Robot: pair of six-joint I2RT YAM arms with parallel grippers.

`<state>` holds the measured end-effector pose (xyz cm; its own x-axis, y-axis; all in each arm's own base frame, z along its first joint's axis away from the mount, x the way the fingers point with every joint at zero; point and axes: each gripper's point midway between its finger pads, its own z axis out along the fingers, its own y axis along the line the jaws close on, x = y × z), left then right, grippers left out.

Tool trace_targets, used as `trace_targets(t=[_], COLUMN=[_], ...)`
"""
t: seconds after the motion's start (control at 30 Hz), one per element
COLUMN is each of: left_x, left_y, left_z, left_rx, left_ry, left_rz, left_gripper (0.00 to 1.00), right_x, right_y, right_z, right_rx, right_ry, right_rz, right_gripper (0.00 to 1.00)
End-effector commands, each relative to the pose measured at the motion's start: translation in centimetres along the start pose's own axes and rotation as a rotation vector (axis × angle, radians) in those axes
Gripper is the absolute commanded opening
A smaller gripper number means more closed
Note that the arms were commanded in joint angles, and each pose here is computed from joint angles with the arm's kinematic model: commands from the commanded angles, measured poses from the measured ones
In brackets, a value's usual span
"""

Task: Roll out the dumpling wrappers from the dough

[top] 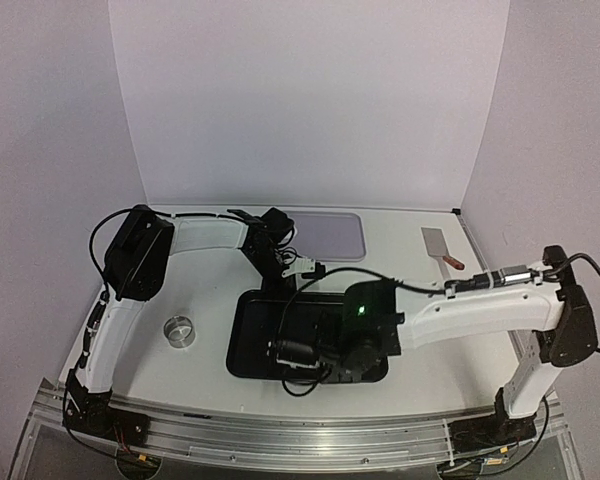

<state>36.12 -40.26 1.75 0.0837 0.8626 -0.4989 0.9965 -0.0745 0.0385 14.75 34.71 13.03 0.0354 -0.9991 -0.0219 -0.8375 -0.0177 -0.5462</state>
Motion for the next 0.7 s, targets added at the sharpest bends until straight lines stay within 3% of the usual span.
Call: trace_targets(t=[0.0,0.27,0.67], left_x=[3.2,3.1,3.0], left_y=[-0.1,-0.1,-0.2], left_z=[1.9,1.8,1.9], left_rx=[-0.016,-0.019,-0.014], left_ry=[0.135,0.135,0.135], left_rz=[0.083,0.082,0.083], left_gripper=[0.0,0.0,0.0], right_x=[-0.9,-2.3,-1.7], right_y=[-6.3,-3.1,-0.6], right_z=[-3.5,0.5,6.5], right_rx=[0.074,-0.061,-0.144], right_ry=[-0.105,-0.124,-0.039], right_rz=[0.061,-0.097,-0.081], right_gripper=[0.0,0.0,0.0])
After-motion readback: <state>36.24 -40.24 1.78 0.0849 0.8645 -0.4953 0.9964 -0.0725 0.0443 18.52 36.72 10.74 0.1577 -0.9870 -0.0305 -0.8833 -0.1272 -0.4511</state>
